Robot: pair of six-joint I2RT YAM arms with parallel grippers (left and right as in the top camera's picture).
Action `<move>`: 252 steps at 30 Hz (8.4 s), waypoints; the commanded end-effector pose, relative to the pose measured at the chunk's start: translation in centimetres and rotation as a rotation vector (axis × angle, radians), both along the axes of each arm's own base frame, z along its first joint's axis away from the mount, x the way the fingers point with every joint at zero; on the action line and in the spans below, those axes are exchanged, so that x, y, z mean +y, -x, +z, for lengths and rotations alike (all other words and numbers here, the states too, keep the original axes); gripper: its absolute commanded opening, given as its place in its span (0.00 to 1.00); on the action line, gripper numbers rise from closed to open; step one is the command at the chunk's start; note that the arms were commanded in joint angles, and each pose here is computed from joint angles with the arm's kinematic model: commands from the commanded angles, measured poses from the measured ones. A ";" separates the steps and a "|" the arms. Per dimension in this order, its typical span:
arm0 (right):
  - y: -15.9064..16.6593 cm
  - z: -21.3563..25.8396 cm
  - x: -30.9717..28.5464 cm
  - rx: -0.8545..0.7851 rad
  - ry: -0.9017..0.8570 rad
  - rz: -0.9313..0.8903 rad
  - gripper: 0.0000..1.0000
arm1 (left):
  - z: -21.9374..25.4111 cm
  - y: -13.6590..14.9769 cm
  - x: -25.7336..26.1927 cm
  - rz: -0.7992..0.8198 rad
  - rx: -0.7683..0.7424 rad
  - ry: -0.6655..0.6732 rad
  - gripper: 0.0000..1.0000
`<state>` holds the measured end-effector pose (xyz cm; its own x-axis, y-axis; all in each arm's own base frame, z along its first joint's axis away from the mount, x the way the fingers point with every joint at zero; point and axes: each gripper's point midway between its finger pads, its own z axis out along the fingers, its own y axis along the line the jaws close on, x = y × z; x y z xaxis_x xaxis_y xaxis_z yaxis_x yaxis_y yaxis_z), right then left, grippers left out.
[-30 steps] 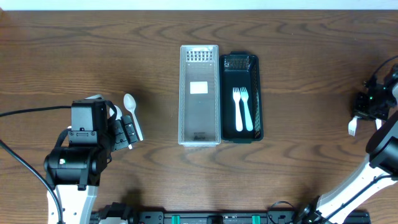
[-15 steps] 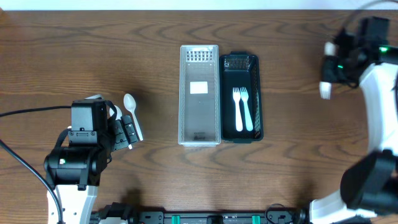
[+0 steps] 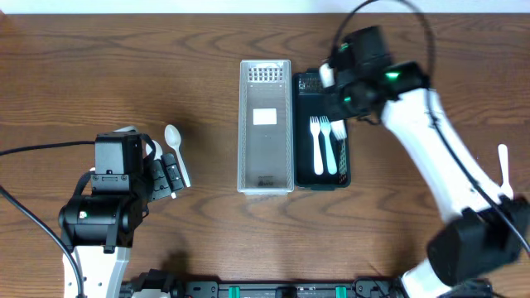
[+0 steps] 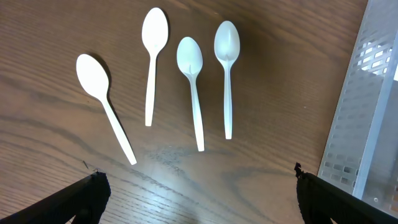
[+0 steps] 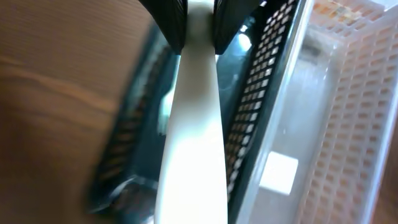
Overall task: Pack container
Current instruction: 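Place the spoon into the black basket and open the right gripper, then move the right gripper to the last white spoon and grasp it, then carry the spoon into the black basket and open the right gripper, then raise the right gripper back to the right side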
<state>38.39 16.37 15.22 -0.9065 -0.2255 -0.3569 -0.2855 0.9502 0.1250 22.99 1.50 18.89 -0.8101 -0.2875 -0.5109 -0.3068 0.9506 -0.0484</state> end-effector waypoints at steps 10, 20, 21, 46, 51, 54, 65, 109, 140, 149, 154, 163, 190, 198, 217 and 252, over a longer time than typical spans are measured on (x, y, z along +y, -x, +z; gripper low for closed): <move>0.6 -11.0 1.8 0.217 0.143 0.018 0.08 | 0.5 -0.1 0.0 -0.001 -0.009 0.001 0.98; -0.3 -10.0 2.2 0.182 0.125 0.017 0.53 | 0.5 -0.1 0.0 -0.001 -0.010 0.001 0.98; -0.6 -9.4 2.1 0.171 0.128 0.013 0.53 | 0.5 -0.1 0.0 -0.001 -0.010 0.001 0.98; 2.9 10.1 -34.3 -0.099 0.221 -0.706 0.82 | 0.5 -0.1 -0.1 -0.001 -0.010 0.001 0.98; 5.3 8.3 -40.2 -0.073 0.255 -0.799 0.82 | 0.5 -0.1 -0.1 -0.001 -0.010 0.001 0.98; 6.6 6.4 -42.8 -0.070 0.241 -0.820 0.82 | 0.5 -0.1 -0.1 0.000 -0.010 0.001 0.98; 13.1 -6.9 -45.5 0.095 0.220 -0.601 0.81 | 0.5 -0.1 0.0 -0.001 -0.010 0.001 0.98; 9.4 -16.9 -43.2 0.212 0.196 -0.364 0.81 | 0.5 -0.1 0.0 -0.001 -0.009 0.000 0.98; 10.6 -17.6 -42.9 0.248 0.136 -0.505 0.22 | 0.5 -0.1 0.0 -0.001 -0.010 0.001 0.98; 10.5 -17.6 -42.9 0.244 0.133 -0.505 0.12 | 0.5 -0.1 0.0 -0.001 -0.009 0.001 0.98; 9.9 -17.5 -42.5 0.224 0.106 -0.511 0.06 | 0.5 -0.1 0.0 -0.001 -0.010 0.001 0.98; 5.4 -13.4 -41.1 0.120 0.095 -0.683 0.01 | 0.6 -0.3 -0.1 -0.001 -0.018 0.001 0.98; -1.0 2.7 -1.0 0.005 0.024 -0.279 0.01 | 0.3 0.2 0.0 -0.001 0.006 0.000 0.98; 0.7 -8.1 1.1 0.244 0.173 -0.215 0.01 | 0.3 0.2 0.0 -0.001 0.006 0.000 0.98; -4.4 4.2 -0.9 -0.081 0.092 -0.159 0.80 | 0.4 0.3 0.0 0.000 0.003 0.001 0.98; 2.8 -3.1 -20.3 0.172 0.018 -0.549 0.99 | -6.7 -10.7 -1.3 0.159 0.348 0.097 0.98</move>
<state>35.53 -4.31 12.05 -0.9329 0.3057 -0.1902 0.2929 0.9516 0.0928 33.73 -0.03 13.93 -0.8823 -0.4189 -0.2147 -0.4223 0.9059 -0.0324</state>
